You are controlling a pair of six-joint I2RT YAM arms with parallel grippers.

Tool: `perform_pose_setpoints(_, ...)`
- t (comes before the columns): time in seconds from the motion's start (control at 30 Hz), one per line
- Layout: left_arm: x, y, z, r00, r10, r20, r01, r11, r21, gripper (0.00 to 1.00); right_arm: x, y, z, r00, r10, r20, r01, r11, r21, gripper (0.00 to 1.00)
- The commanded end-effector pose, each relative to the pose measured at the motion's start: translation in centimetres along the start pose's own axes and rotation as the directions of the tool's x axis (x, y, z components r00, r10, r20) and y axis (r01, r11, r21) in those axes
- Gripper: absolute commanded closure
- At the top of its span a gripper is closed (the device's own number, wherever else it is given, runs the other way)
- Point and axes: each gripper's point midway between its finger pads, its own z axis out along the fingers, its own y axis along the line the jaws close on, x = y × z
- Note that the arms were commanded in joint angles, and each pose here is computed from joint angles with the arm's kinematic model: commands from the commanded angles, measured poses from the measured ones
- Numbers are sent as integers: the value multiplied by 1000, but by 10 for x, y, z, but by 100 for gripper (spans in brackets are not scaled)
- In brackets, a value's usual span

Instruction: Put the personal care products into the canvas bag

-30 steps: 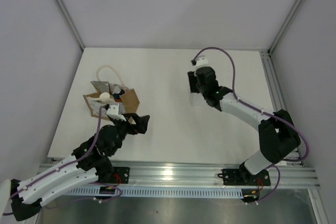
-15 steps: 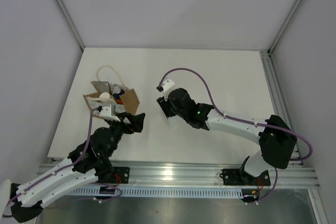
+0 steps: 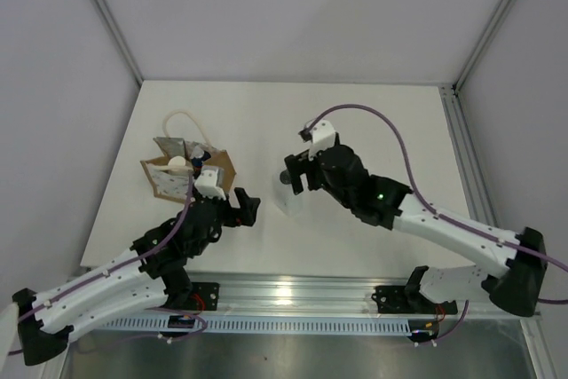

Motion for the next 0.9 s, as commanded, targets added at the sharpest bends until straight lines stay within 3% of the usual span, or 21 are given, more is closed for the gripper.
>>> perform_pose_setpoints(0.0, -18, -23, -3, 995, -89, -37, 90, 996, 27, 4, -38, -33, -49, 983, 125, 132, -140, 985, 106, 12)
perform_pose_setpoints(0.13, -27, -38, 3, 989, -131, -67, 130, 991, -26, 3, -41, -65, -97, 946, 186, 265, -229, 963, 141, 11)
perform_pose_setpoints(0.17, -17, -37, 10, 989, -110, -95, 103, 992, -75, 1, -23, -69, -98, 949, 182, 259, -226, 962, 151, 11)
perform_pose_setpoints(0.3, -27, -55, 16, 987, -79, -140, 54, 983, -173, 1, -30, -92, -134, 867, 274, 416, -358, 924, 136, 11)
perform_pose_setpoints(0.33, -15, -48, 10, 979, -61, -193, 14, 972, -236, 1, -31, -96, -138, 856, 287, 429, -378, 914, 144, 11)
perform_pose_setpoints(0.4, -44, -62, 7, 986, -90, -143, 47, 959, -280, 1, -32, -99, -143, 846, 298, 442, -395, 907, 146, 11)
perform_pose_setpoints(0.6, -44, -91, 22, 974, -180, -140, 126, 936, -329, 1, -21, -113, -156, 811, 321, 488, -445, 881, 160, 10)
perform_pose_setpoints(0.67, -36, -90, 29, 973, -162, -165, 89, 919, -383, 1, -23, -115, -161, 801, 322, 505, -448, 882, 148, 10)
perform_pose_setpoints(0.73, -48, -98, 33, 960, -236, -150, 150, 889, -433, 1, -24, -114, -163, 804, 320, 501, -440, 887, 141, 10)
perform_pose_setpoints(0.8, -27, -81, 34, 954, -200, -225, 47, 836, -546, 1, -24, -111, -163, 809, 320, 494, -433, 892, 132, 10)
perform_pose_setpoints(0.87, -33, -90, 42, 948, -228, -224, 69, 831, -552, 1, -24, -109, -163, 811, 321, 489, -427, 896, 121, 10)
